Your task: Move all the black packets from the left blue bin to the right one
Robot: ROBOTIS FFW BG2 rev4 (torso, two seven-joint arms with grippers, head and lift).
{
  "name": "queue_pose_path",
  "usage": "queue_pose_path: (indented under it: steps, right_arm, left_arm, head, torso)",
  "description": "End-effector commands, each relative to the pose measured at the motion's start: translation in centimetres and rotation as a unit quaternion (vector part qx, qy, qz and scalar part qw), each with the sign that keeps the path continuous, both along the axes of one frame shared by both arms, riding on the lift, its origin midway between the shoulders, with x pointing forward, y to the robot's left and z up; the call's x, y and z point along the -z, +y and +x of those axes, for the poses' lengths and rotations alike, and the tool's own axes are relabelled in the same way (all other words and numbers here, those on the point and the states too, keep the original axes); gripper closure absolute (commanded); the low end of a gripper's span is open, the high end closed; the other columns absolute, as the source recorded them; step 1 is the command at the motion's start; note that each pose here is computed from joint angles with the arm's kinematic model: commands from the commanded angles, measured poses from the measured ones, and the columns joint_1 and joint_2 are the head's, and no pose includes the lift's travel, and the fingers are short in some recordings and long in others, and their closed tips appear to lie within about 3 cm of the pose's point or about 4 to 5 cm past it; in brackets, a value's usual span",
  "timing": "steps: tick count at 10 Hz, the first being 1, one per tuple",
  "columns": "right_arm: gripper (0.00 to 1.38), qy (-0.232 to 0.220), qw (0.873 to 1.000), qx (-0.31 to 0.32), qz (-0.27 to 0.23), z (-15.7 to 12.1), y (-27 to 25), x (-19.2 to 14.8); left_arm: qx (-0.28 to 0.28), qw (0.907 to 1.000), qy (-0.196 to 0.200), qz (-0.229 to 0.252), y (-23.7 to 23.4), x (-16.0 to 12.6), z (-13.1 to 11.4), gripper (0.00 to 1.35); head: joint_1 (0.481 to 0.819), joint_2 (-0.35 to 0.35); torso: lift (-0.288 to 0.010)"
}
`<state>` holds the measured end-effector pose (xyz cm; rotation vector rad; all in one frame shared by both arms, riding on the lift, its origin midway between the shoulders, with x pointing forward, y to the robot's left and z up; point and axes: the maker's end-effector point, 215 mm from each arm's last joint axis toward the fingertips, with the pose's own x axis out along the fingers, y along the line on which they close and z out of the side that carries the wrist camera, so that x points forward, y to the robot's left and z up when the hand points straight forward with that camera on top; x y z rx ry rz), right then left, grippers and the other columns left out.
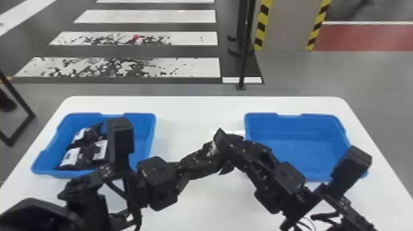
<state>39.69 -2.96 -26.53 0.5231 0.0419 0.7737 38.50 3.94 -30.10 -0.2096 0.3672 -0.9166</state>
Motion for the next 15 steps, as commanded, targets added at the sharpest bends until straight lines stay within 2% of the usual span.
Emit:
queue_pose_path:
  steps: [1, 2, 3, 4, 9, 11, 12, 14, 15]
  right_arm:
    - [1.28, 0.014, 1.000, -0.007, 0.014, 0.0, 0.3, 0.5]
    - [0.99, 0.039, 0.998, -0.011, 0.043, -0.1, 0.4, 1.4]
    - [0.43, 0.032, 0.999, 0.004, 0.041, 0.4, -0.8, 1.2]
    - [0.15, 0.030, 0.999, 0.015, 0.037, 0.6, -2.0, 1.1]
    - [0.13, 0.031, 0.999, 0.020, 0.032, 0.7, -2.6, 1.2]
    - [0.16, 0.027, 0.999, 0.013, 0.033, 0.7, -1.9, 0.8]
    - [0.33, 0.032, 0.999, 0.007, 0.032, 0.7, -1.5, 1.1]
    - [1.05, 0.043, 0.999, 0.000, 0.027, 0.6, -1.1, 1.7]
    - [1.29, 0.042, 0.999, 0.000, 0.024, 0.6, -1.1, 1.8]
  left_arm:
    - [-0.001, 1.0000, -0.004, 0.001, 0.0, -0.1, 0.1, 1.19]
    - [-0.001, 1.0000, -0.002, 0.001, 0.0, 0.0, 0.1, 1.19]
    - [-0.004, 1.0000, -0.003, 0.004, 0.3, 0.0, 0.2, 1.19]
    - [-0.007, 1.0000, -0.003, 0.006, 0.6, 0.2, 0.3, 1.19]
    - [-0.012, 0.9999, 0.000, 0.007, 1.1, 0.3, 0.4, 1.19]
    - [-0.010, 0.9999, 0.000, 0.007, 0.9, 0.3, 0.4, 1.19]
    - [-0.009, 0.9999, 0.002, 0.007, 0.8, 0.3, 0.3, 1.19]
    - [-0.008, 0.9999, 0.003, 0.006, 0.8, 0.4, 0.2, 1.19]
    - [-0.009, 0.9999, 0.003, 0.006, 0.9, 0.4, 0.2, 1.19]
  head:
    - [0.695, 0.014]
    - [0.695, 0.015]
    - [0.695, 0.018]
    - [0.695, 0.017]
    - [0.695, -0.007]
    - [0.695, -0.007]
    - [0.695, -0.005]
    - [0.695, 0.005]
    - [0.695, 0.007]
  torso:
    - [-0.140]
    - [-0.140]
    - [-0.140]
    - [-0.140]
    - [-0.140]
    - [-0.140]
    - [-0.140]
    - [-0.140]
    - [-0.140]
